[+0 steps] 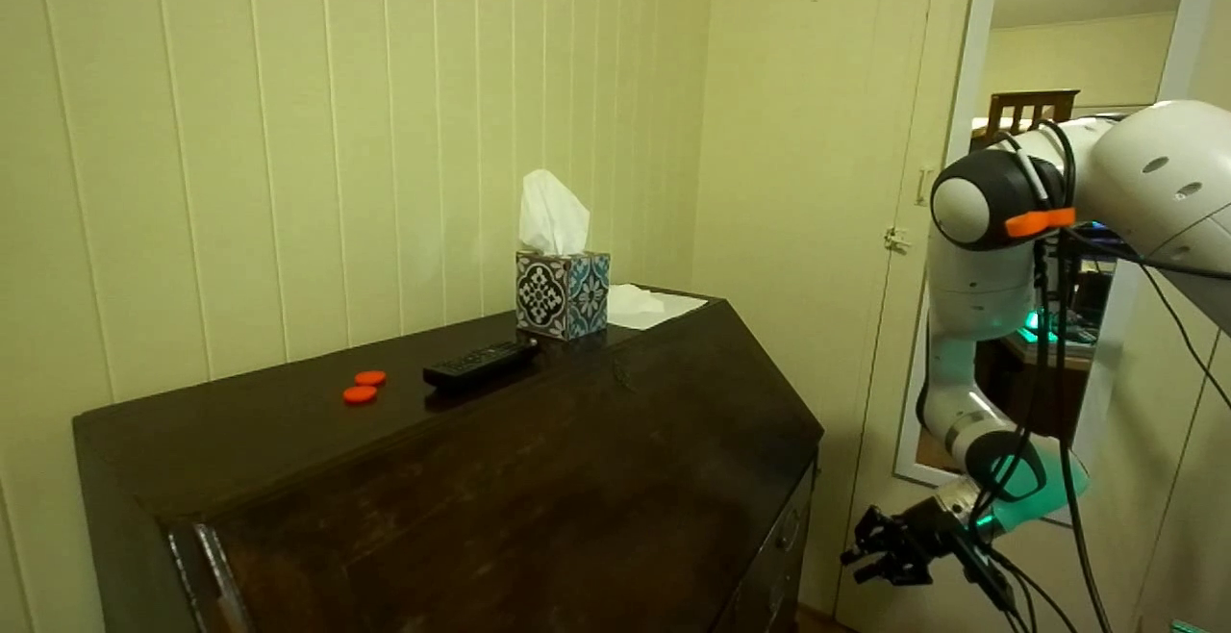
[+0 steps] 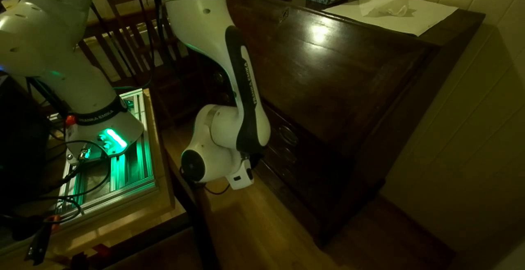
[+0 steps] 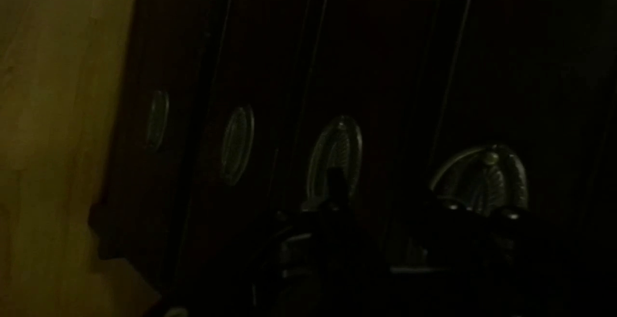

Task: Open the topmost drawer on the right fully

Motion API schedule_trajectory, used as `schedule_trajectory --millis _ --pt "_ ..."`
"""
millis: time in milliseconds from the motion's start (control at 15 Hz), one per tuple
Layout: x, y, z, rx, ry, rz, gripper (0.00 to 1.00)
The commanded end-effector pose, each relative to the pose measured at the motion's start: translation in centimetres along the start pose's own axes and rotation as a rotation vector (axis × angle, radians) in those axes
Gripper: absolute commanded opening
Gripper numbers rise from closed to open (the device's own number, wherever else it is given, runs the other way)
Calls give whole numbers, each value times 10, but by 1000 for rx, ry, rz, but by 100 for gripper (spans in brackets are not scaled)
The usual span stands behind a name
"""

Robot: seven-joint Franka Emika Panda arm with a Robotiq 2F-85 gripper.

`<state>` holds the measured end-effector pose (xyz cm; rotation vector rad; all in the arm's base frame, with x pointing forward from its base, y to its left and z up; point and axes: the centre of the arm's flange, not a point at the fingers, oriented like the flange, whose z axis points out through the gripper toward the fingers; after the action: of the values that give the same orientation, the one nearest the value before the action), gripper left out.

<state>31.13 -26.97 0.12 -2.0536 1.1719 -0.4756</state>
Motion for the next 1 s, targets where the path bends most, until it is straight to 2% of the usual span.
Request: schedule_trajectory --millis 0,67,133,267,333,467,533,733,933 --pt "9 -9 11 81 2 -65 66" --pt "11 -8 15 86 -6 -71 73" --pt "6 -12 9 50 -7 -46 55" --pt "8 -13 13 61 -10 -55 70" --pt "9 -13 13 61 -11 -57 74" --pt "8 -12 13 62 -11 -59 74" --pt "8 -12 13 62 -11 -60 93" --pt "12 -11 19 104 -18 -79 100" --pt "14 -6 25 166 -31 -86 100"
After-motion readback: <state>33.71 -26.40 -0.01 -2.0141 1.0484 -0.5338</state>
